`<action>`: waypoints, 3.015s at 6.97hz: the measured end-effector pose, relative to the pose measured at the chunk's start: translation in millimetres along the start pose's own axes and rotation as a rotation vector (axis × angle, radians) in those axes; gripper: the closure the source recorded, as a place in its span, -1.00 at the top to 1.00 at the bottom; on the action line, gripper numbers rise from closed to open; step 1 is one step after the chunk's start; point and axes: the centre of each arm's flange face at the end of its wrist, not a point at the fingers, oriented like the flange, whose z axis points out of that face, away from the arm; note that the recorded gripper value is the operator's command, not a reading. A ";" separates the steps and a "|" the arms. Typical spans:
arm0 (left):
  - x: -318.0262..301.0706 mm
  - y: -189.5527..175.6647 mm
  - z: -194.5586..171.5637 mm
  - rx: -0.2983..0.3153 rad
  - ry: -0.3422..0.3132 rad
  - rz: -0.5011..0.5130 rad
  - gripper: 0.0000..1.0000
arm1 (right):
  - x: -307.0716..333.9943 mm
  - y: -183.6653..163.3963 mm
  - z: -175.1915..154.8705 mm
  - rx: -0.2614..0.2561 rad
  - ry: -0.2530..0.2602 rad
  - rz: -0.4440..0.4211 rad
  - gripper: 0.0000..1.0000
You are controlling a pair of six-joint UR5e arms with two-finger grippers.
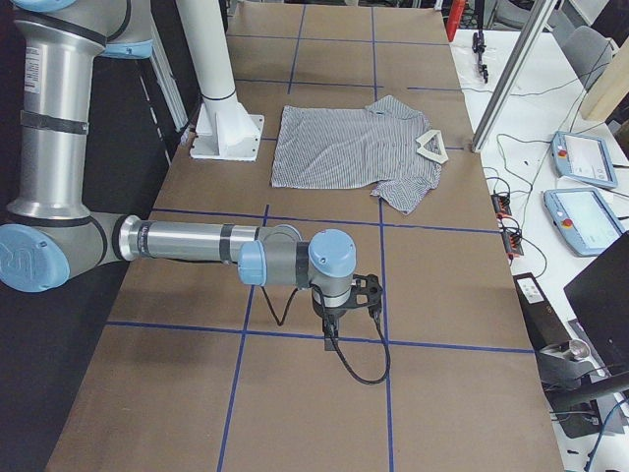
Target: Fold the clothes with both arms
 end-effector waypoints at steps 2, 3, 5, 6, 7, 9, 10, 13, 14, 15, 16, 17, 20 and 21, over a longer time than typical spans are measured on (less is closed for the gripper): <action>3.5 -3.5 -0.7 0.002 0.000 0.008 1.00 | -1.4 -1.1 -1.1 0.003 0.000 -0.004 1.00; 5.1 -4.8 -0.8 0.003 0.000 0.013 1.00 | -5.0 -2.6 -4.6 0.010 0.000 -0.011 1.00; 12.8 -10.7 -1.1 0.045 0.000 0.072 1.00 | -19.0 -13.9 -18.7 0.041 -0.009 -0.033 1.00; 21.2 -16.6 -1.4 0.091 -0.001 0.132 1.00 | -31.2 -28.0 -30.3 0.067 -0.026 -0.056 1.00; 31.9 -25.0 -8.0 0.162 0.000 0.207 1.00 | -42.8 -44.0 -41.4 0.096 -0.040 -0.085 1.00; 61.8 -72.3 -39.1 0.379 -0.031 0.396 1.00 | -58.0 -80.9 -58.7 0.181 -0.047 -0.152 1.00; 74.2 -100.3 -51.6 0.460 -0.037 0.442 1.00 | -60.4 -95.5 -61.3 0.208 -0.055 -0.160 1.00; 136.0 -153.7 -51.0 0.507 0.041 0.393 1.00 | -118.9 -165.5 -74.6 0.246 -0.101 -0.175 1.00; 155.6 -158.2 -42.5 0.497 0.061 0.403 1.00 | -158.9 -191.5 -74.3 0.240 -0.128 -0.139 1.00; 164.7 -159.6 -38.5 0.491 0.070 0.410 1.00 | -205.8 -213.1 -70.3 0.239 -0.160 -0.098 1.00; 168.1 -159.9 -36.9 0.489 0.073 0.413 1.00 | -244.6 -227.1 -56.8 0.253 -0.190 -0.071 1.00; 170.9 -160.4 -36.1 0.489 0.075 0.416 1.00 | -277.3 -238.1 -30.3 0.282 -0.205 -0.050 0.92; 177.7 -163.2 -35.9 0.490 0.079 0.425 1.00 | -381.4 -258.0 53.0 0.373 -0.187 0.039 0.58; 179.5 -164.6 -35.7 0.489 0.080 0.427 1.00 | -404.8 -255.8 75.8 0.380 -0.182 0.046 0.54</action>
